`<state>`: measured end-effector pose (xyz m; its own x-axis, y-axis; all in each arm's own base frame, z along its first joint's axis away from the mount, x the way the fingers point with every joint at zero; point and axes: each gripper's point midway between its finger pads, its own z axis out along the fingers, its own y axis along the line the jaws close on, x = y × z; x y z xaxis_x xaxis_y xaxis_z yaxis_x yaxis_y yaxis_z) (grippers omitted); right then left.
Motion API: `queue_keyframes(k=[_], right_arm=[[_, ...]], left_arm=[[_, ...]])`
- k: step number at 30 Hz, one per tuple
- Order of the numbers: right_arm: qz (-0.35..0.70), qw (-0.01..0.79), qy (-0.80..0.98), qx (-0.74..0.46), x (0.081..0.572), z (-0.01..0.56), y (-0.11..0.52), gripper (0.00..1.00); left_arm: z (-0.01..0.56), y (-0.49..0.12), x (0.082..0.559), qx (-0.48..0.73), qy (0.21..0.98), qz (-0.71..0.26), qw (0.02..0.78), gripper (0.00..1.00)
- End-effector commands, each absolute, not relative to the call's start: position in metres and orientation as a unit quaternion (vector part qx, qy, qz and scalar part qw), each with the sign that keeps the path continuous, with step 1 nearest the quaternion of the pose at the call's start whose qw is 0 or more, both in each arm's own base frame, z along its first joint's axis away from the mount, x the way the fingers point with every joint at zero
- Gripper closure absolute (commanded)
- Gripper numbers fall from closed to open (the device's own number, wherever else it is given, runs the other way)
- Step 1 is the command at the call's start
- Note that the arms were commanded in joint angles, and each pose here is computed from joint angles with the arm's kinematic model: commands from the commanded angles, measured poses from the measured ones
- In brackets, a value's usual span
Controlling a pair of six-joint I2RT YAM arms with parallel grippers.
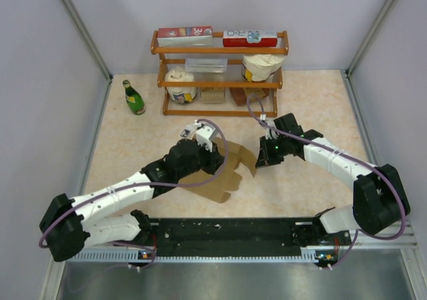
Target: Fold the paper box
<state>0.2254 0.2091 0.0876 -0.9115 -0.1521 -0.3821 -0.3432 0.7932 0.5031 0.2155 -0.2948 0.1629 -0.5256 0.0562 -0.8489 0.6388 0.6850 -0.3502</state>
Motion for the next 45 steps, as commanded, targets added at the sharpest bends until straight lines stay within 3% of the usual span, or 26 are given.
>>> queue_keyframes(k=[1,6,11,16,31,45], right_arm=[[0.269,0.219,0.925,-0.157,0.247,0.113,0.208,1.00],[0.238,0.246,0.923,-0.174,0.252,0.125,0.197,1.00],[0.221,0.245,0.925,-0.191,0.250,0.126,0.190,1.00],[0.190,0.242,0.932,-0.193,0.248,0.126,0.178,1.00],[0.167,0.249,0.934,-0.194,0.245,0.129,0.167,1.00],[0.182,0.248,0.933,-0.187,0.249,0.137,0.174,1.00]], left_arm=[[0.239,-0.281,0.235,0.186,0.756,-0.328,0.536,0.82],[0.250,-0.244,0.276,0.120,0.770,-0.263,0.569,0.76],[0.209,-0.203,0.330,0.036,0.833,-0.197,0.515,0.72],[0.185,-0.208,0.353,0.036,0.852,-0.194,0.485,0.76],[0.038,-0.226,0.299,0.049,0.927,-0.209,0.308,0.92],[0.013,-0.273,0.240,0.085,0.930,-0.230,0.273,0.94]])
